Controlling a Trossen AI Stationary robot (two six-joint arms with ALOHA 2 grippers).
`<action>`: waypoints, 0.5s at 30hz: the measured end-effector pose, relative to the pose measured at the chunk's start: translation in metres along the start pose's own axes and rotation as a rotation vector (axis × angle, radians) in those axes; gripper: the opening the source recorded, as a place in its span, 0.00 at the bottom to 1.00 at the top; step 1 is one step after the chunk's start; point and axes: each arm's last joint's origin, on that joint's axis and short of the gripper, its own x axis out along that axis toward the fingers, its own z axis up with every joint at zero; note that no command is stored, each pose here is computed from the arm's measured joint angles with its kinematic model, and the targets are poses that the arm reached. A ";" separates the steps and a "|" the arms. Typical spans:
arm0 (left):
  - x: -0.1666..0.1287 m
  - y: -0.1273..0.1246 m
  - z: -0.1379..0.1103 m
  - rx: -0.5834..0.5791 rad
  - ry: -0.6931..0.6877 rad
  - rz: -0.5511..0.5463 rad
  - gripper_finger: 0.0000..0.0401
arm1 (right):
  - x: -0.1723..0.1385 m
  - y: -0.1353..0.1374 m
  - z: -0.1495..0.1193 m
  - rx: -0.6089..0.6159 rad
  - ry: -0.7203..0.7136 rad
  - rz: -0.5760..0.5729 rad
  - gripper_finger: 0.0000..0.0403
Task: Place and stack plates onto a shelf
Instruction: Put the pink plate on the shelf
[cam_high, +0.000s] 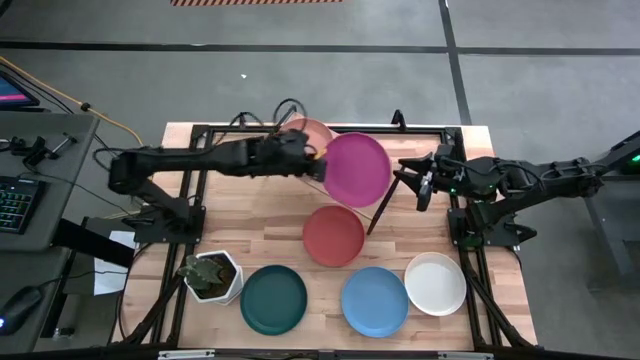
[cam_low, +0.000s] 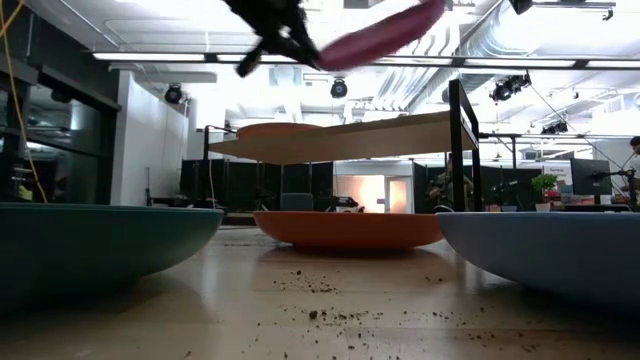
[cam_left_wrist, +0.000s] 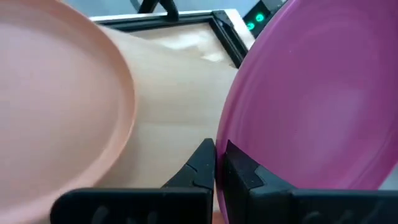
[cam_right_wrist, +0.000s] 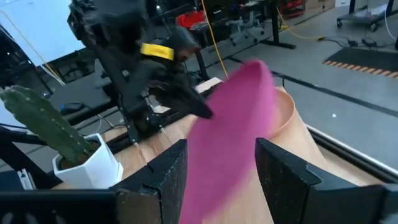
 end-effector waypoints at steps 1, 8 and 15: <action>0.008 0.000 0.002 0.008 0.007 0.018 0.00 | 0.000 0.000 0.000 -0.007 0.000 0.001 0.42; 0.041 0.003 0.007 0.027 0.074 0.069 0.00 | 0.000 0.000 0.000 -0.012 0.001 -0.002 0.42; 0.059 0.009 -0.002 0.029 0.137 0.089 0.00 | 0.000 0.000 0.000 -0.013 0.002 -0.003 0.42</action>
